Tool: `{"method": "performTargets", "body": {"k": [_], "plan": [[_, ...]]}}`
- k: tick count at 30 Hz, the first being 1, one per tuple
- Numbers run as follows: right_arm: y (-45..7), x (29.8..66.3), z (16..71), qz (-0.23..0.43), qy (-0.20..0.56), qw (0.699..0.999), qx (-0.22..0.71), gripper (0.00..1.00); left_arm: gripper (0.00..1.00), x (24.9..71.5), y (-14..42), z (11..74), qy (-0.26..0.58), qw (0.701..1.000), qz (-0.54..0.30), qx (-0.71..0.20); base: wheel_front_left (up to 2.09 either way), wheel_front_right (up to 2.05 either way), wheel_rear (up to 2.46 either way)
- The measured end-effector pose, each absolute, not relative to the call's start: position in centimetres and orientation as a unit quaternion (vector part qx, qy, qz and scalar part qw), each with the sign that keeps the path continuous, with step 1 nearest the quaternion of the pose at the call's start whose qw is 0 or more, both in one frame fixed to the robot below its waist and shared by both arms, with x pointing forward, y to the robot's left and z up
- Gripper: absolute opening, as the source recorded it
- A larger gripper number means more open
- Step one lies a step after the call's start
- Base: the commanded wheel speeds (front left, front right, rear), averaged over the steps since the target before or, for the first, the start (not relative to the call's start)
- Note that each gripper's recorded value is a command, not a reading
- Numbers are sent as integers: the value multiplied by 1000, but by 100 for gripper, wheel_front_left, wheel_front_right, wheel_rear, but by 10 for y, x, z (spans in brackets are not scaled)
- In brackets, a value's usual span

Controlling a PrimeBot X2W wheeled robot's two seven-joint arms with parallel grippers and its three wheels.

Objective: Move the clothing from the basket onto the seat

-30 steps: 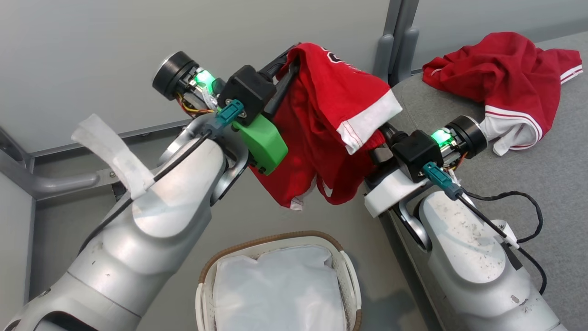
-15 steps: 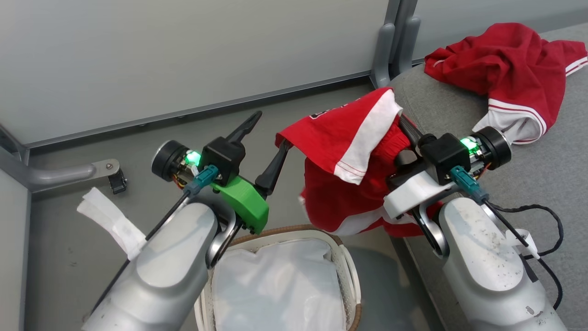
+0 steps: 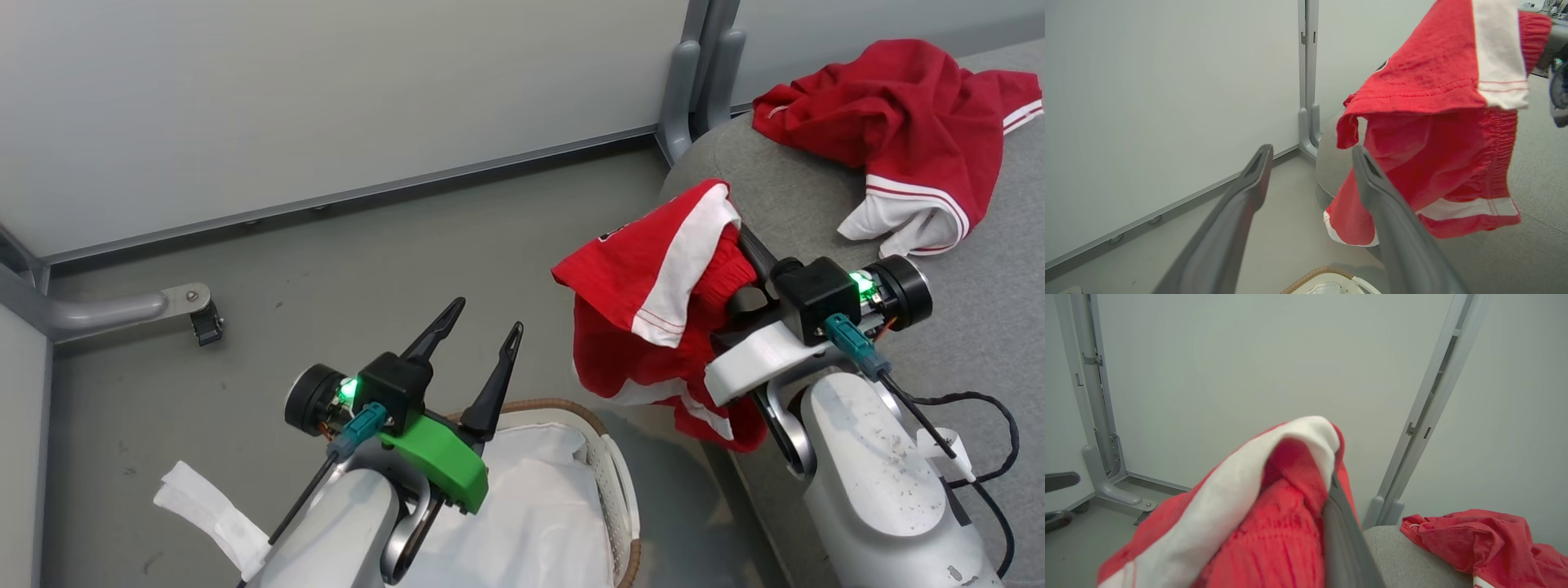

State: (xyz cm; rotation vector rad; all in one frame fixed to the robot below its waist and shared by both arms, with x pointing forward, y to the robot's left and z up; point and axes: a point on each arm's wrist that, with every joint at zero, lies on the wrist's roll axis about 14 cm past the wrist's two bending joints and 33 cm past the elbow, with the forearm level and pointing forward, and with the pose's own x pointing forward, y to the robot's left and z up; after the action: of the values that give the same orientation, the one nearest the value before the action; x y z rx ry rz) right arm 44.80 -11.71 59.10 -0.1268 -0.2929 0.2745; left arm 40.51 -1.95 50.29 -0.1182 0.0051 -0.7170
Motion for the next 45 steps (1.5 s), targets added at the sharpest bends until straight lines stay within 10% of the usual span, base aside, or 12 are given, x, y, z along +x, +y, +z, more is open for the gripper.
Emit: {"method": "performTargets", "body": {"k": [32, 45], "plan": [[-311, 372, 547, -136, -54, 984, -98, 0, 100, 369, -164, 462, 30, 824, -563, -55, 0, 0, 0], [-323, 389, 530, -147, -27, 983, -108, 0, 100, 378, -170, 440, 50, 816, -572, -74, 0, 0, 0]]}}
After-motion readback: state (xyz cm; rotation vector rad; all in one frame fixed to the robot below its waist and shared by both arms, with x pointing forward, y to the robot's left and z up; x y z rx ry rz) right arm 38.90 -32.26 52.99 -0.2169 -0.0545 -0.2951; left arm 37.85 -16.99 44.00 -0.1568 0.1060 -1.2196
